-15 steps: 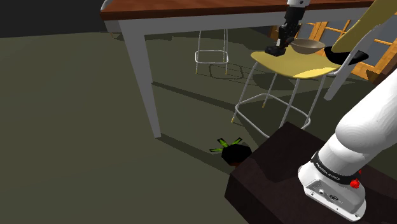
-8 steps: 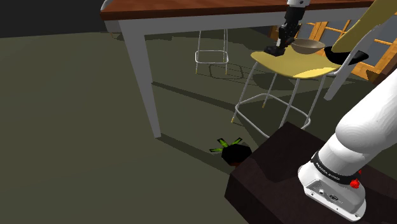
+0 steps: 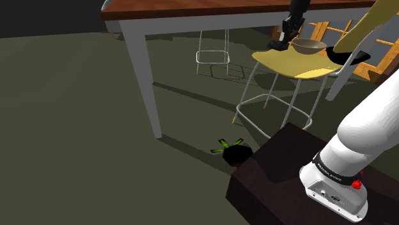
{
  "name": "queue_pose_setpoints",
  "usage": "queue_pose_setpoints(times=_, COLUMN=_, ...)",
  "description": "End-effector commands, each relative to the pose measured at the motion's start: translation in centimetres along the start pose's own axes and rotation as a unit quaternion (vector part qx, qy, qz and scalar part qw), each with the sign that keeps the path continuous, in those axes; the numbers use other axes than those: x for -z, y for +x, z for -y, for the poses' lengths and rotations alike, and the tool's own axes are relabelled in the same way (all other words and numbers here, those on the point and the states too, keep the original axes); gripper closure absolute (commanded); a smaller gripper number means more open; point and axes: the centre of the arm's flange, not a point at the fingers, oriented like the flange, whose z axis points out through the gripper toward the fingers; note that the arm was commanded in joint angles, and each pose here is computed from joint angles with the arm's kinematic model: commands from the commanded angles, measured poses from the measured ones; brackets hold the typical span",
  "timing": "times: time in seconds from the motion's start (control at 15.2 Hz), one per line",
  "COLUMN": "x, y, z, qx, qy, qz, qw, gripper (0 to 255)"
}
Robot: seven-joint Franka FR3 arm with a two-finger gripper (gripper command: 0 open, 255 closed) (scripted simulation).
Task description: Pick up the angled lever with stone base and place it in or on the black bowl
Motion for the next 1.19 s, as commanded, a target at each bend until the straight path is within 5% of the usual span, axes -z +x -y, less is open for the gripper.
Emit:
queue_pose_setpoints(times=0.0, x=1.0, y=0.1, z=0.1, qx=0.0, qy=0.0, qz=0.0, qw=1.0, gripper=255)
queue_pose_setpoints(times=1.12, x=9.0, y=-1.1, z=-0.6, qx=0.0, qy=0.0, qz=0.0, qw=1.0, gripper=255)
